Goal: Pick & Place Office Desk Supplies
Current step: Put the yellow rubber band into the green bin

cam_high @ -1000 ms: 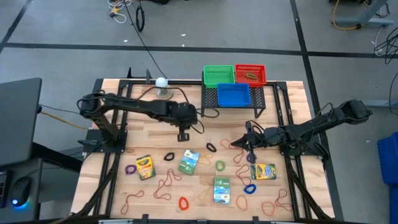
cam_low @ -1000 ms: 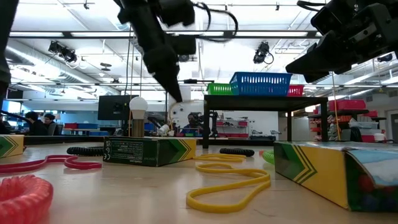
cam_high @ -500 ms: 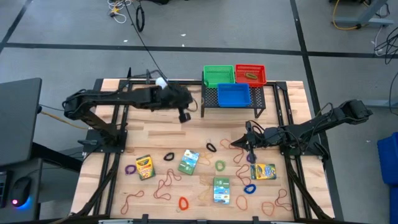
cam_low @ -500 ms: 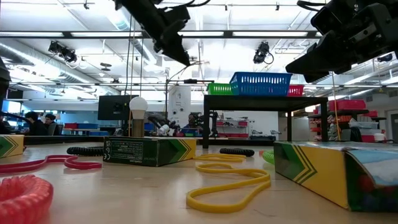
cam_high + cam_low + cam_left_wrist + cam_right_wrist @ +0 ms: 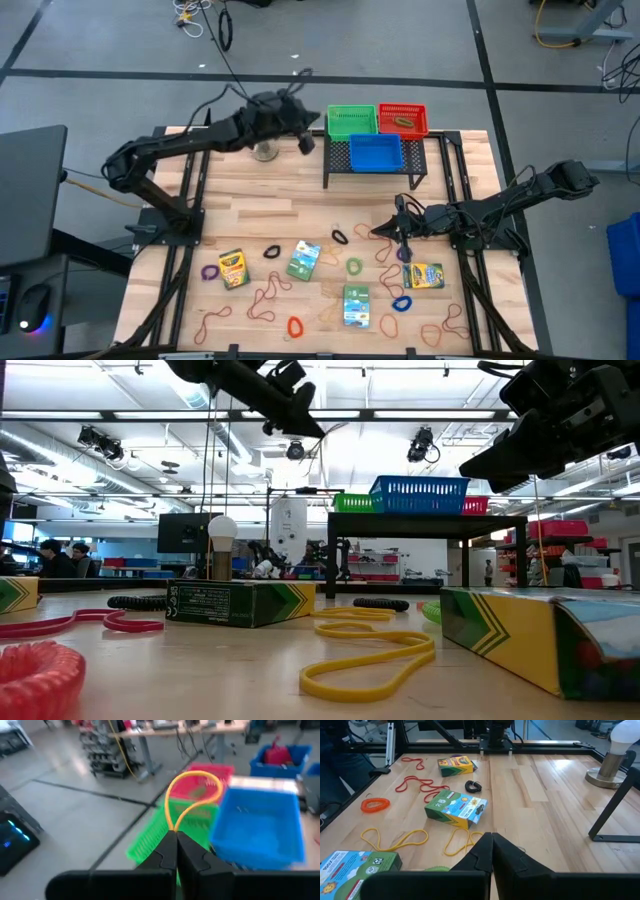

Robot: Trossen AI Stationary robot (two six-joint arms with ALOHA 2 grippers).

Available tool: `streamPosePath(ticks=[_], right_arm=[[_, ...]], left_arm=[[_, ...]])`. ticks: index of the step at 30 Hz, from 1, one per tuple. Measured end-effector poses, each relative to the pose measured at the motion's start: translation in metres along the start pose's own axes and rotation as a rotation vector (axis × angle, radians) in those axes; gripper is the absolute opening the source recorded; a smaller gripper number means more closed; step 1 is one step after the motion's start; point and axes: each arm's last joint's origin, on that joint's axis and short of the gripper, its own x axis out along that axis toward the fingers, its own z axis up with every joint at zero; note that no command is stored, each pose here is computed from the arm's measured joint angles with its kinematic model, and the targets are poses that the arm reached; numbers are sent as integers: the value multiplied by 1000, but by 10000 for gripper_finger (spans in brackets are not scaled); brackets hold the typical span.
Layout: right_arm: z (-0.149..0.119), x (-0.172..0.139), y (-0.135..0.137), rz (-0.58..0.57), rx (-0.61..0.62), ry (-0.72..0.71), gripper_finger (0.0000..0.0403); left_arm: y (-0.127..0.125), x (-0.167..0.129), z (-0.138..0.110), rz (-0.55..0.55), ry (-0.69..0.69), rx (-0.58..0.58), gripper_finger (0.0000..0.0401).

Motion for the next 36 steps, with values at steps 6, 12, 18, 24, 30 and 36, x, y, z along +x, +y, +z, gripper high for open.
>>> streamPosePath(ticks=[6, 12, 18, 24, 30, 36], right_arm=[[0, 0, 0, 1, 0, 0, 11], [0, 0, 0, 6, 0, 2, 11], [0, 0, 0, 10, -1, 3, 11], [0, 0, 0, 15, -1, 4, 11], [0, 0, 0, 16, -1, 4, 11], [0, 0, 1, 18, -1, 3, 11]], left_arm=[[11, 25, 25, -19, -58, 15, 1], [12, 65, 38, -72, -36, 13, 1], [5, 104, 29, -119, 90, 28, 1], [6, 135, 5, -134, 243, 27, 1], [5, 149, -16, -148, 352, 15, 1], [11, 149, -19, -136, 378, -13, 1]])
